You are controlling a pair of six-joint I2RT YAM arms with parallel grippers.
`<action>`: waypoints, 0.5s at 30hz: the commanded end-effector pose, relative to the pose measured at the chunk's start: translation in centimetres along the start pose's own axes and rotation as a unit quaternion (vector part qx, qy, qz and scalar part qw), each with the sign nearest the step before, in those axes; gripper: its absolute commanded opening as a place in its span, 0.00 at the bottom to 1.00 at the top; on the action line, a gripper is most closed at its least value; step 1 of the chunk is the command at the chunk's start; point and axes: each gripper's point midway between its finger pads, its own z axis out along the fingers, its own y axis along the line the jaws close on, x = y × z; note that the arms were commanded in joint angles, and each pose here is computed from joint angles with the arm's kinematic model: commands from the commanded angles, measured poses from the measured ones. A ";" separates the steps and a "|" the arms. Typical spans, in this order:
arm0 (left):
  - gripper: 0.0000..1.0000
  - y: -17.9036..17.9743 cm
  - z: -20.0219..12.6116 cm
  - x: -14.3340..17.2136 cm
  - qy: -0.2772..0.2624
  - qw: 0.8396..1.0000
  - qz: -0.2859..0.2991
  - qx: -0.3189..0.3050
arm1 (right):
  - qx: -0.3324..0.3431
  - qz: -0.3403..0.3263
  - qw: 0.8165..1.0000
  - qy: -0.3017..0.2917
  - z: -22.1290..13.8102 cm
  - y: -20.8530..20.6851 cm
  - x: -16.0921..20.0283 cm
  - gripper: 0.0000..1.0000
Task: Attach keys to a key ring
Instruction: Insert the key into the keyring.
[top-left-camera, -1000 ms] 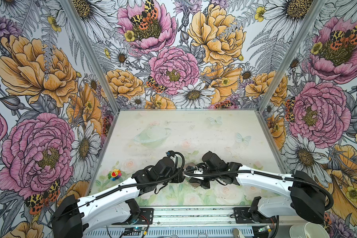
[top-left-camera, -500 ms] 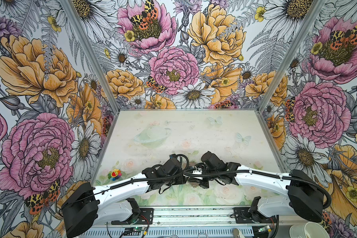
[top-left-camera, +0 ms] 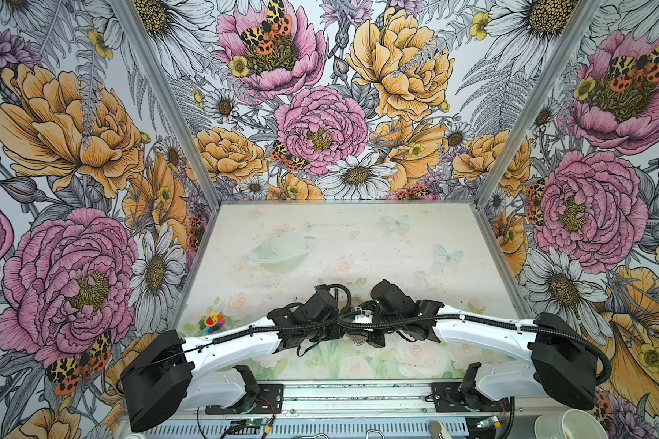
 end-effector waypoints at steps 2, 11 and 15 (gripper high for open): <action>0.23 0.7 -0.1 0.7 0.006 1.000 -0.006 -0.006 | 0.022 -0.007 1.000 -0.002 0.2 -0.8 -0.2 0.00; 0.12 0.7 -0.9 0.2 -0.007 1.000 -0.016 0.003 | 0.043 0.001 0.999 0.008 0.3 -1.7 0.0 0.00; 0.11 0.2 -1.2 -0.2 -0.014 1.000 -0.018 0.011 | 0.052 0.007 0.999 0.009 0.3 -2.1 0.0 0.00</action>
